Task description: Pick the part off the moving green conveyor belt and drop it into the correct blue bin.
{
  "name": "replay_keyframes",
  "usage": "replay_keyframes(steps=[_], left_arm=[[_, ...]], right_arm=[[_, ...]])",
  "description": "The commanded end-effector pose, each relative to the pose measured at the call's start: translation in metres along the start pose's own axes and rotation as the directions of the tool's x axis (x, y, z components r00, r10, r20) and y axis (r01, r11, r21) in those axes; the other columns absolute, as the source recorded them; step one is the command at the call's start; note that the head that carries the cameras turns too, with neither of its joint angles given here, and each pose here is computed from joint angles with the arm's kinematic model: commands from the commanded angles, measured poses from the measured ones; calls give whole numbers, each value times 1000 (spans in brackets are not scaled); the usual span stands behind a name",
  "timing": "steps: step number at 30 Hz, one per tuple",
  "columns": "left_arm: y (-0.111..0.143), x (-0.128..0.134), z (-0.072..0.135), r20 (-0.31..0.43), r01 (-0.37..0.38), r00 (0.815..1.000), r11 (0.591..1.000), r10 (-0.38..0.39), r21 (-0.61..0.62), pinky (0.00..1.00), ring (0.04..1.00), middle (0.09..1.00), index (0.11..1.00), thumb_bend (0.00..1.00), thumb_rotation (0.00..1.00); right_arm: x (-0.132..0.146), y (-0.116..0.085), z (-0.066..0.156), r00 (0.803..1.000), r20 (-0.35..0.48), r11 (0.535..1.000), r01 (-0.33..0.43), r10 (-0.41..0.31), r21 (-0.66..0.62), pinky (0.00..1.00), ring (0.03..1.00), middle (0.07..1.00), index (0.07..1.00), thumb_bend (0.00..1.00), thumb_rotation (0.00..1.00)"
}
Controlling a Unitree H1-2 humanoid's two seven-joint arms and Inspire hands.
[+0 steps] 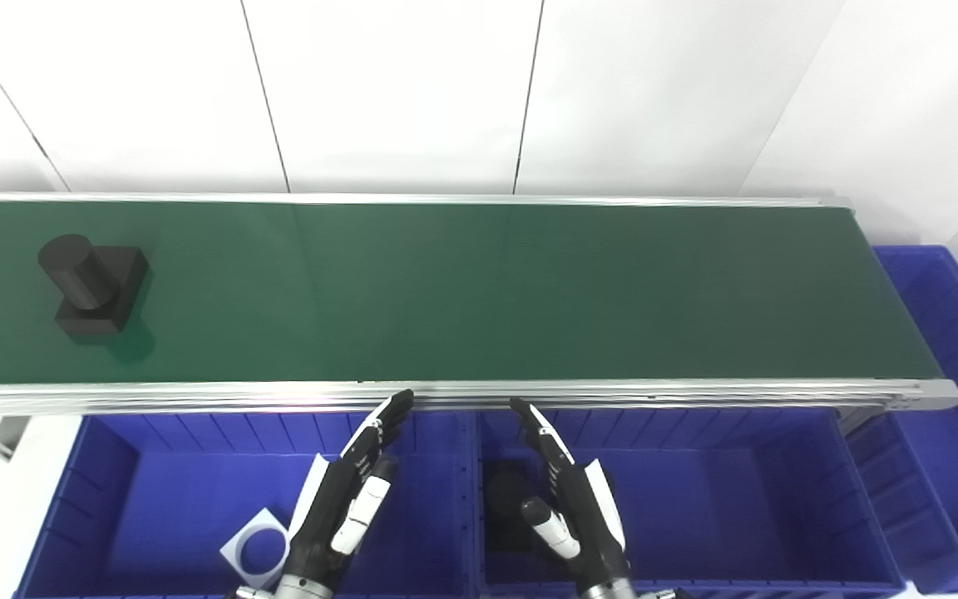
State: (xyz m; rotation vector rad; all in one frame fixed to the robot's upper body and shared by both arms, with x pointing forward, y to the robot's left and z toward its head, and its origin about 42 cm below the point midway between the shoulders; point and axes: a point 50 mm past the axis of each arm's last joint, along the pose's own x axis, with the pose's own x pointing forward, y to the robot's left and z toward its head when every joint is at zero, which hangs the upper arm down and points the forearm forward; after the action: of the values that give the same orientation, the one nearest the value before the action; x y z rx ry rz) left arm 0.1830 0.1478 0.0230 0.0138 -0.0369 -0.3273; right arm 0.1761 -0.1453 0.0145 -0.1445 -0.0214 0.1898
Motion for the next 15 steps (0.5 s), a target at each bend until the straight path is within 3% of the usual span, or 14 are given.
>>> replay_keyframes(steps=[1, 15], left_arm=[[-1, 4, 8, 58, 3, 998, 1000, -3, -1, 941, 943, 927, 895, 516, 927], [-1, 3, 6, 48, 11, 999, 1000, -10, -3, 952, 949, 929, 897, 554, 937]], right_arm=[[7, 1, 8, 997, 71, 1000, 0, -1, 13, 941, 960, 957, 928, 1000, 972], [6, 1, 5, 998, 59, 1000, 2, -3, 10, 946, 960, 953, 924, 995, 959]])
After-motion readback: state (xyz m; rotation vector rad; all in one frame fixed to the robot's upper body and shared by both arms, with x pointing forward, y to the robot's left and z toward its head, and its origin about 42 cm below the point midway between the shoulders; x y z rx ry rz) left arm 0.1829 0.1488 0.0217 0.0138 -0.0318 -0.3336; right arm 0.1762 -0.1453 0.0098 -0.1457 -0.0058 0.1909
